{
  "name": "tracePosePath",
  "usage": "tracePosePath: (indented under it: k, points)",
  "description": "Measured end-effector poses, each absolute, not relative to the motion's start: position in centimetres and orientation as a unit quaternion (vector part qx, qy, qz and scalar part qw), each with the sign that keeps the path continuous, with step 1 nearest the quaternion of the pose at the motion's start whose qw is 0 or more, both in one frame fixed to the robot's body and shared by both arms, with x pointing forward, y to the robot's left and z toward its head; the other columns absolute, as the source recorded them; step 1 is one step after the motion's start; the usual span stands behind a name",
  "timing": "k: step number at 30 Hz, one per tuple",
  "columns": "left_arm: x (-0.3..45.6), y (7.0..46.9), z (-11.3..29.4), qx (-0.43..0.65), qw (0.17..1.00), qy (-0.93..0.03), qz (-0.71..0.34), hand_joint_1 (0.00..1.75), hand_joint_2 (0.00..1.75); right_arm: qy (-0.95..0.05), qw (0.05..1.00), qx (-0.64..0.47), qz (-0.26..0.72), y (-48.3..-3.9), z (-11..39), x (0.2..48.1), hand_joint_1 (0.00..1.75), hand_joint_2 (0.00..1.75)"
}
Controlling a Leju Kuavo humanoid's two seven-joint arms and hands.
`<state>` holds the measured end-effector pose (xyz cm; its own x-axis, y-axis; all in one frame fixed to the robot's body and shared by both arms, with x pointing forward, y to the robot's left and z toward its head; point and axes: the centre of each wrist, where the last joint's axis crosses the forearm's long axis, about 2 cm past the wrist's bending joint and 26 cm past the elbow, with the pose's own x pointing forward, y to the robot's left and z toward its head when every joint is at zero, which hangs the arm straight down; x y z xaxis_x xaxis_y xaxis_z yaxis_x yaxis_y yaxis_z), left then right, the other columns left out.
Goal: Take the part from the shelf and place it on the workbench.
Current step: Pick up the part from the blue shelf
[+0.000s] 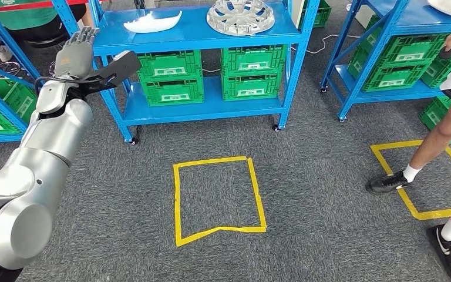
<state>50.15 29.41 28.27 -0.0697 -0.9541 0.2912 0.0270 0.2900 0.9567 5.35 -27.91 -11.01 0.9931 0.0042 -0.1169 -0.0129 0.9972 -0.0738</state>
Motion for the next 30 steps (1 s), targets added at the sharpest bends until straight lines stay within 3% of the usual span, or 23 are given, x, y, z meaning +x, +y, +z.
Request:
tracePosePath:
  k: [26, 30]
  points:
    - [49.6, 28.4, 26.3, 0.391, 0.561, -0.565, -0.462, 0.0, 0.0, 0.065, 0.997, -0.03, -0.008, -27.6, -11.1, 4.2, 0.0, 0.0]
    - [50.0, 28.1, 28.0, 0.398, 0.548, -0.577, -0.456, 0.0, 0.0, 0.072, 0.997, -0.032, -0.008, -27.8, -11.1, 4.6, 0.0, 0.0]
